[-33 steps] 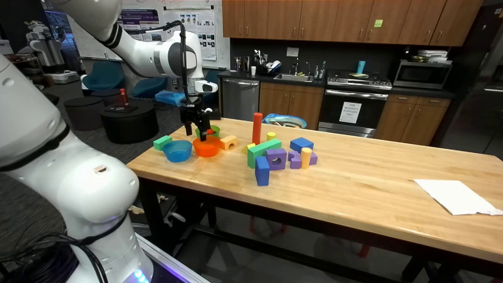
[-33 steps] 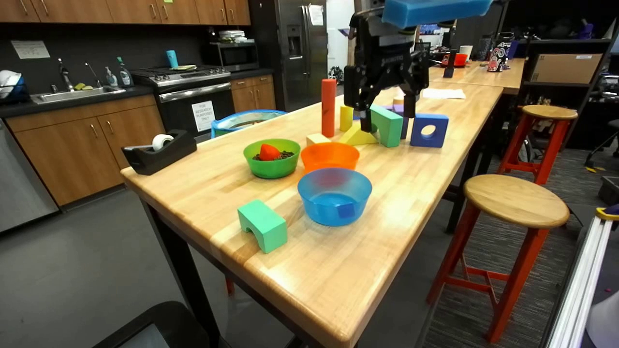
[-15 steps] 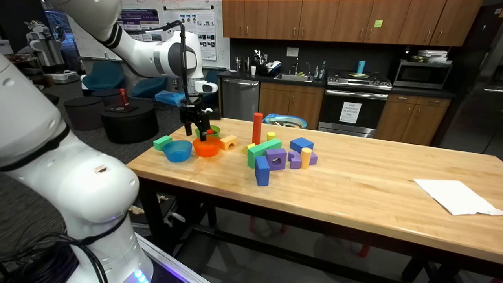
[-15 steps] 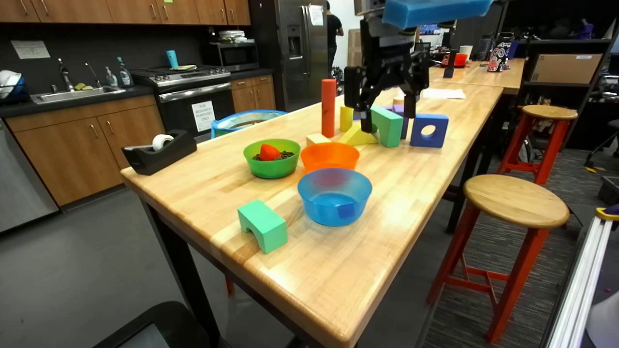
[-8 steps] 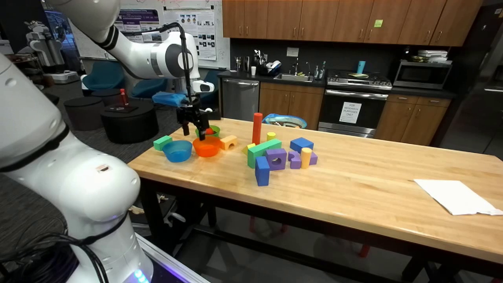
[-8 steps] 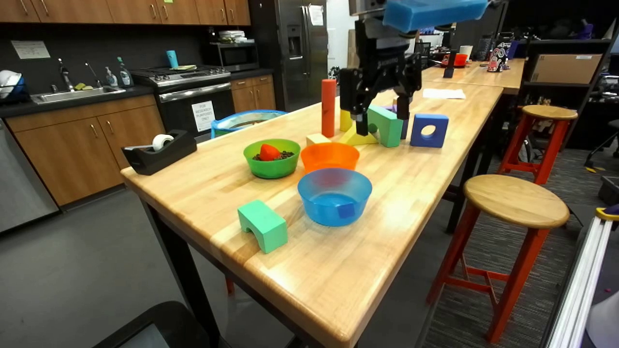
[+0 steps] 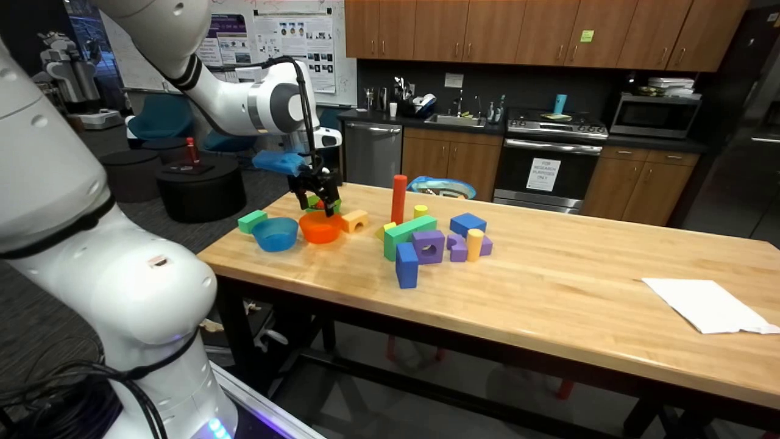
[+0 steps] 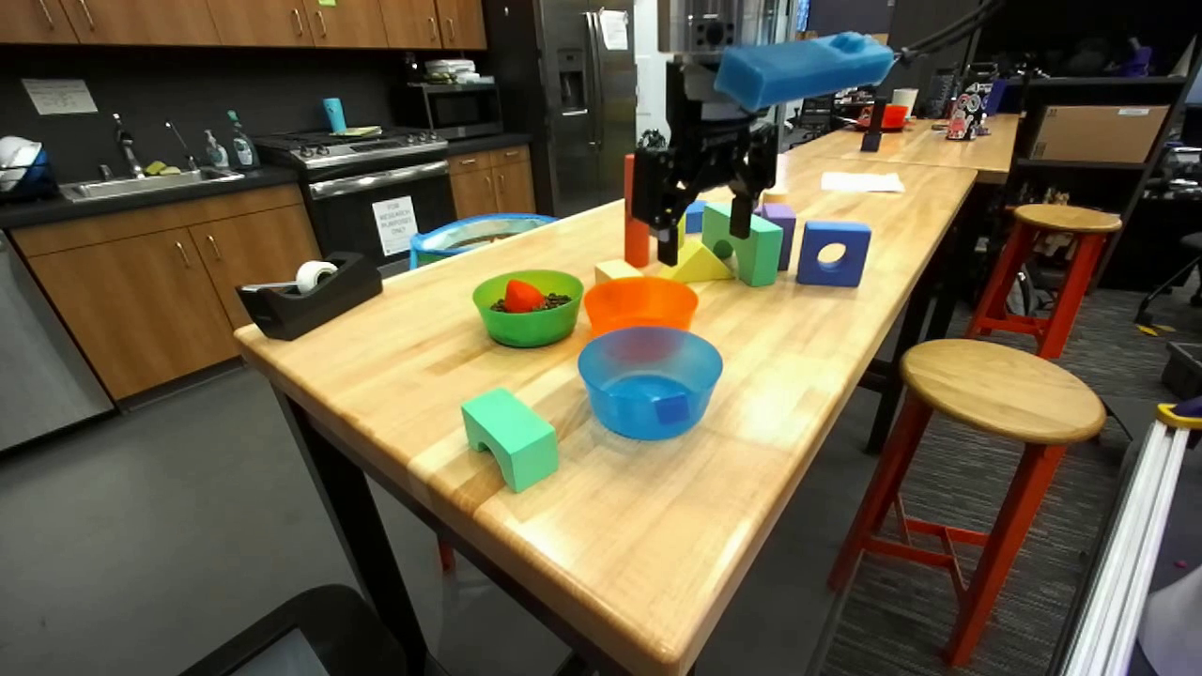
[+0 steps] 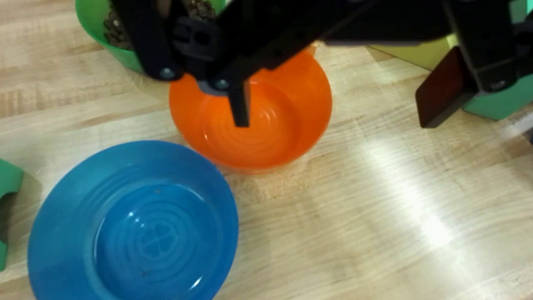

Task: Move the orange bowl to the right

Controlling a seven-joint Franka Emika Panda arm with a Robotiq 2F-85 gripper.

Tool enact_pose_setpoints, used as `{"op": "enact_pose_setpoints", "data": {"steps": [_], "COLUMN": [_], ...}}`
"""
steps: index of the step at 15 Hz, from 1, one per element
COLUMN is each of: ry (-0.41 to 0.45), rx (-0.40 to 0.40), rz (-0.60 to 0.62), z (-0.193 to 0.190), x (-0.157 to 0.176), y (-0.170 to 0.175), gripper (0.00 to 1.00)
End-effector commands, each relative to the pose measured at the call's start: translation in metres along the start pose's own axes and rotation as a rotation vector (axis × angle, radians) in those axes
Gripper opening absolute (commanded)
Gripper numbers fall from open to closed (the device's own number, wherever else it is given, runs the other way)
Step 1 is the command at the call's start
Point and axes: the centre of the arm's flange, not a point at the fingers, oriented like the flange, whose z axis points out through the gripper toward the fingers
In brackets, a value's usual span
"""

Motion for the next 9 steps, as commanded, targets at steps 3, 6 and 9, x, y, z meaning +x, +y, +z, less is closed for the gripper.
{"op": "enact_pose_setpoints", "data": {"steps": [3, 6, 9], "ry": [0.003, -0.009, -0.043], "rx": [0.025, 0.042, 0.062], "rz": [0.026, 0.032, 0.019], "z": [0.021, 0.028, 0.04], "x": [0.045, 0.058, 0.066], "y": [0.013, 0.017, 0.019], "gripper": [1.0, 1.0, 1.0]}}
